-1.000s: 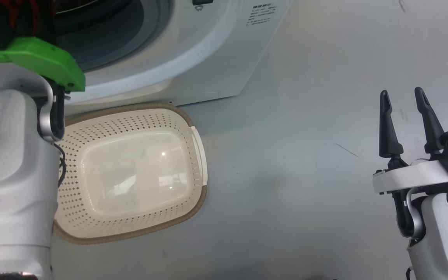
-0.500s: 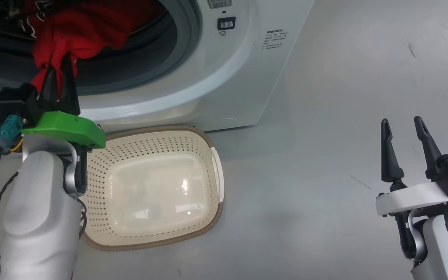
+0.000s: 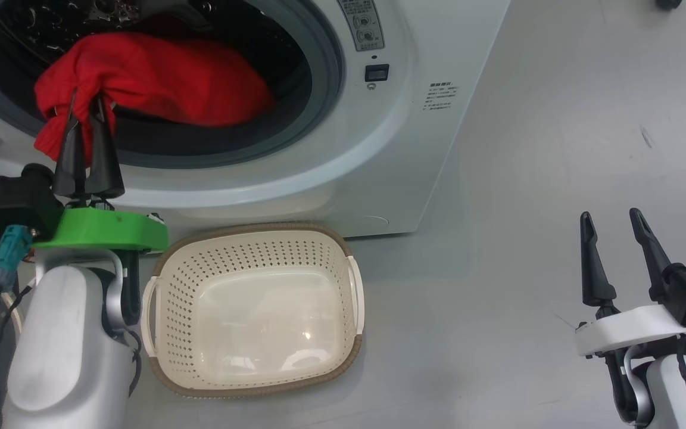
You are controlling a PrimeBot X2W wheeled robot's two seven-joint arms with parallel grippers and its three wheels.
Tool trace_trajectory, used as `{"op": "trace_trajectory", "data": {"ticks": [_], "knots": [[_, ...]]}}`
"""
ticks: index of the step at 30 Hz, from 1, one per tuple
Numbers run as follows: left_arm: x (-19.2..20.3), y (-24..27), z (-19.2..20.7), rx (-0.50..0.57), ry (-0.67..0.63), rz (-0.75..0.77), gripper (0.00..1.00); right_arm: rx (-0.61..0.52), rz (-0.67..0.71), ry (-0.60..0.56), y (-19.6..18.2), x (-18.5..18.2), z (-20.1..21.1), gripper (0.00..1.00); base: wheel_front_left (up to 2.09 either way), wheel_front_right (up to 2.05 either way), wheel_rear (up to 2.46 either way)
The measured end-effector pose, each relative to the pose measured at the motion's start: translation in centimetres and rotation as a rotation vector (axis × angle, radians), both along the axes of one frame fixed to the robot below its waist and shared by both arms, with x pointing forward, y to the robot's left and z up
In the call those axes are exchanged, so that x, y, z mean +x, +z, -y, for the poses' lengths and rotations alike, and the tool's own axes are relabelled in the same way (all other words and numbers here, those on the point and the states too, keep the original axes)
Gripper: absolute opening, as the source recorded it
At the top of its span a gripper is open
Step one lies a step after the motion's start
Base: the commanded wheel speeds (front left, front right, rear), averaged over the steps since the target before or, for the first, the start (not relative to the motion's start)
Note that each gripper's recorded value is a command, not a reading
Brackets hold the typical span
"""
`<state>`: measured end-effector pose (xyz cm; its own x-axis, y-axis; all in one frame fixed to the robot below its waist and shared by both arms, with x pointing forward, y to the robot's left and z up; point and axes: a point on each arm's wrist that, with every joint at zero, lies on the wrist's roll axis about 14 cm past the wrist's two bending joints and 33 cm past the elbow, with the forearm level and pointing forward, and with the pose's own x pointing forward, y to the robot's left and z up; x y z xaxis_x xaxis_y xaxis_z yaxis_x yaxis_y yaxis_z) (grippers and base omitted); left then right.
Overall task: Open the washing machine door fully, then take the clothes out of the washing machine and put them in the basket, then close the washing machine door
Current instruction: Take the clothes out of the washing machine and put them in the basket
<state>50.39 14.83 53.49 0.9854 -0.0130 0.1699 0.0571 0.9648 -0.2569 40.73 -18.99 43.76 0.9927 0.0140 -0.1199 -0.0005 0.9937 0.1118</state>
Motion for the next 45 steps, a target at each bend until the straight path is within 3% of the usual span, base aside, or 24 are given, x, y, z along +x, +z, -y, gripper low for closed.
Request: {"op": "trace_trajectory", "data": {"ticks": [15,28,34,45], "knots": [[-5.4,-9.0,1.6,-0.011,-0.048,-0.258,0.0,0.006,-0.003,0.02,-0.3,0.4,-0.7,1.0,0.0,0.0,0.0],[-10.3,-19.3,5.4,-0.054,-0.204,-0.641,0.0,0.019,-0.032,0.039,-1.6,0.8,-1.2,1.0,0.0,0.0,0.0],[-11.2,-22.1,6.5,-0.042,-0.257,-0.746,0.0,0.023,-0.037,0.038,-1.9,1.3,-1.2,1.0,0.0,0.0,0.0],[-9.2,-25.7,7.9,-0.058,-0.298,-0.876,0.0,0.012,-0.067,0.015,-3.3,1.8,0.0,1.0,0.0,0.0,0.0]]}}
